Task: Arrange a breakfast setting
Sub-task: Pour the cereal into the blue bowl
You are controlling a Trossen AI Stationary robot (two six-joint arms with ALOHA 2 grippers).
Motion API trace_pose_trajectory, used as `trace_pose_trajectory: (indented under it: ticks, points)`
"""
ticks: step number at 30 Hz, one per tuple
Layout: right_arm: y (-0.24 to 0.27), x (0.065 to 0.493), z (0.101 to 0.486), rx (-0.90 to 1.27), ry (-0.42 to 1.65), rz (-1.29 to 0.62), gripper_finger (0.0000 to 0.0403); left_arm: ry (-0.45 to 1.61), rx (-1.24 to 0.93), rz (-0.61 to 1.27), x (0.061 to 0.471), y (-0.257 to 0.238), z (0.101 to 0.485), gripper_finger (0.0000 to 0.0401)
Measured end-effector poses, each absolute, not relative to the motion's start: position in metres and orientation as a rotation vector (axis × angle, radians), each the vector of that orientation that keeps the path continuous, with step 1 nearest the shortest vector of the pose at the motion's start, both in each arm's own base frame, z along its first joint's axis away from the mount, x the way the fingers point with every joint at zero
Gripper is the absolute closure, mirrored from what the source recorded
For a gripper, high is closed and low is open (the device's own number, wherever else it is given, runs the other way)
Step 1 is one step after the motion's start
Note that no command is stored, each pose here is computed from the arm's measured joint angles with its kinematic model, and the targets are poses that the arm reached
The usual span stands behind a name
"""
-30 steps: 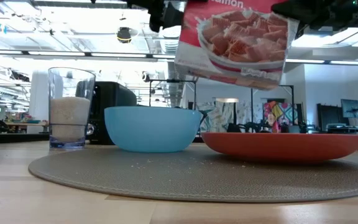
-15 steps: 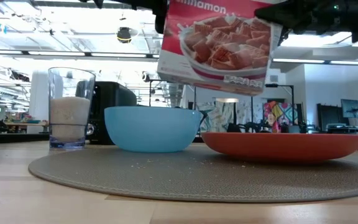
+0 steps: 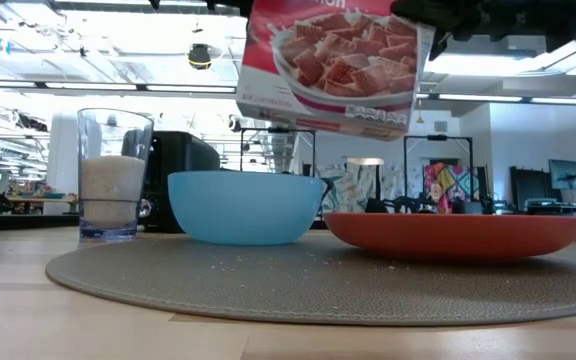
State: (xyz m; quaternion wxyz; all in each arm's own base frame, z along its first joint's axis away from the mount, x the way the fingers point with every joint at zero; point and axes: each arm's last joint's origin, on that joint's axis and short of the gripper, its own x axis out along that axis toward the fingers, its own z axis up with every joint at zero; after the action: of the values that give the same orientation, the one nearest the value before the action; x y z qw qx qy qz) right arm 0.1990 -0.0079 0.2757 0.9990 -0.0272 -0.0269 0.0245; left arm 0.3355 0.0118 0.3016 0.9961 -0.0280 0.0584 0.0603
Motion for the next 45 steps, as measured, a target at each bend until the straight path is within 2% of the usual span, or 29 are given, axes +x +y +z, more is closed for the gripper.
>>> trace_pose_trajectory:
  ticks: [2, 5, 11, 14, 19, 25, 30, 36, 40, 45]
  points:
    - [-0.008, 0.199, 0.277, -0.054, -0.056, 0.047, 0.0375, 0.116, -0.056, 0.122, 0.336, 0.012, 0.302, 0.0051]
    - [-0.008, 0.199, 0.277, -0.05, -0.057, 0.038, 0.0373, 0.116, -0.053, 0.124, 0.336, 0.012, 0.301, 0.0105]
    - [-0.008, 0.199, 0.277, -0.037, -0.059, 0.033, 0.0372, 0.116, -0.018, 0.118, 0.336, 0.012, 0.301, 0.0256]
    - [-0.009, 0.199, 0.278, -0.034, -0.061, 0.033, 0.0368, 0.12, 0.01, 0.109, 0.336, 0.011, 0.301, 0.032]
    - [-0.008, 0.2, 0.281, -0.028, -0.08, 0.035, 0.0355, 0.107, 0.045, 0.1, 0.338, 0.011, 0.301, 0.0388]
    - [-0.008, 0.199, 0.282, 0.002, -0.085, 0.038, 0.0313, 0.109, 0.067, 0.094, 0.338, 0.011, 0.301, 0.0399]
    - [-0.008, 0.184, 0.291, -0.017, -0.121, 0.035, 0.0241, 0.106, 0.073, 0.108, 0.33, 0.012, 0.309, 0.04]
    - [-0.012, 0.149, 0.296, -0.03, -0.076, -0.018, 0.0166, 0.014, 0.095, 0.129, 0.299, 0.012, 0.345, 0.0401]
    - [-0.012, 0.139, 0.288, -0.029, -0.067, -0.041, 0.0153, -0.117, 0.126, 0.137, 0.278, 0.011, 0.368, 0.0401]
    - [-0.014, 0.147, 0.253, -0.038, -0.136, -0.048, 0.0153, -0.331, 0.135, 0.096, 0.26, 0.013, 0.376, 0.0401]
